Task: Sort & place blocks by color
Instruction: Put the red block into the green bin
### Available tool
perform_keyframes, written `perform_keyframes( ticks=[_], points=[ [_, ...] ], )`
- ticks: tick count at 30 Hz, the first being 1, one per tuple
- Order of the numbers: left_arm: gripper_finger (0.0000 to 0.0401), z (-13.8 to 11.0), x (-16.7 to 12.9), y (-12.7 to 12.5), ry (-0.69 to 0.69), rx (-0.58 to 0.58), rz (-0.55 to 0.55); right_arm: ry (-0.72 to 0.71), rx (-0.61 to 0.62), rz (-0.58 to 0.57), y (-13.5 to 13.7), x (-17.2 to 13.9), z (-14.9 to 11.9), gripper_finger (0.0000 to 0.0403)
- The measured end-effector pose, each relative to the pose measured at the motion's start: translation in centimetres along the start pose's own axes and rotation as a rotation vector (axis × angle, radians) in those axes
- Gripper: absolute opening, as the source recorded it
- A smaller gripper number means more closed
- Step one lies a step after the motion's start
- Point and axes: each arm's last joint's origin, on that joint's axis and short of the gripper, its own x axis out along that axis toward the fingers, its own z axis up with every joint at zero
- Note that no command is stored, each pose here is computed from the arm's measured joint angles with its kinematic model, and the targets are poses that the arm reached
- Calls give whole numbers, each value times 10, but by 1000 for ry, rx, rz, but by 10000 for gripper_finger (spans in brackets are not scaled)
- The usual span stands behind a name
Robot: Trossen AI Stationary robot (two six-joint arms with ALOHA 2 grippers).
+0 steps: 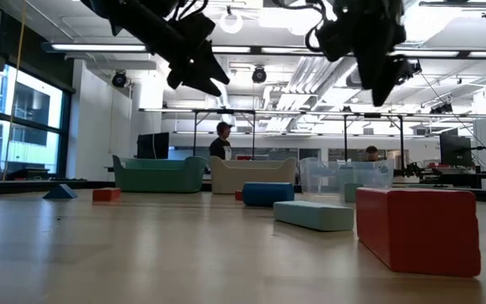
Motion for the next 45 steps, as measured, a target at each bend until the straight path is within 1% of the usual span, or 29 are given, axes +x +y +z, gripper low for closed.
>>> perform_keyframes(
  ticks=[5,10,14,22,27,32,38,41,45],
  points=[
    [188,0,0,0,0,36,0,28,-42,17,21,5,-19,227],
    [188,0,0,0,0,43,0,52,-149,40,42,9,-40,227],
    [188,0,0,0,0,43,0,67,-295,43,55,11,-59,227],
    [188,0,0,0,0,41,0,30,-601,54,78,15,-91,227],
    [188,0,0,0,0,31,1,-33,-741,4,86,17,-107,227],
    [188,0,0,0,1,-19,-8,-52,-872,4,94,18,-124,227],
    [188,0,0,0,1,-74,-8,-80,-983,42,101,29,-141,227],
    [188,0,0,0,1,-82,-8,-69,-1037,12,102,38,-147,227],
    [188,0,0,-1,2,-82,-9,-28,-1062,-17,103,55,-152,227]
  ],
)
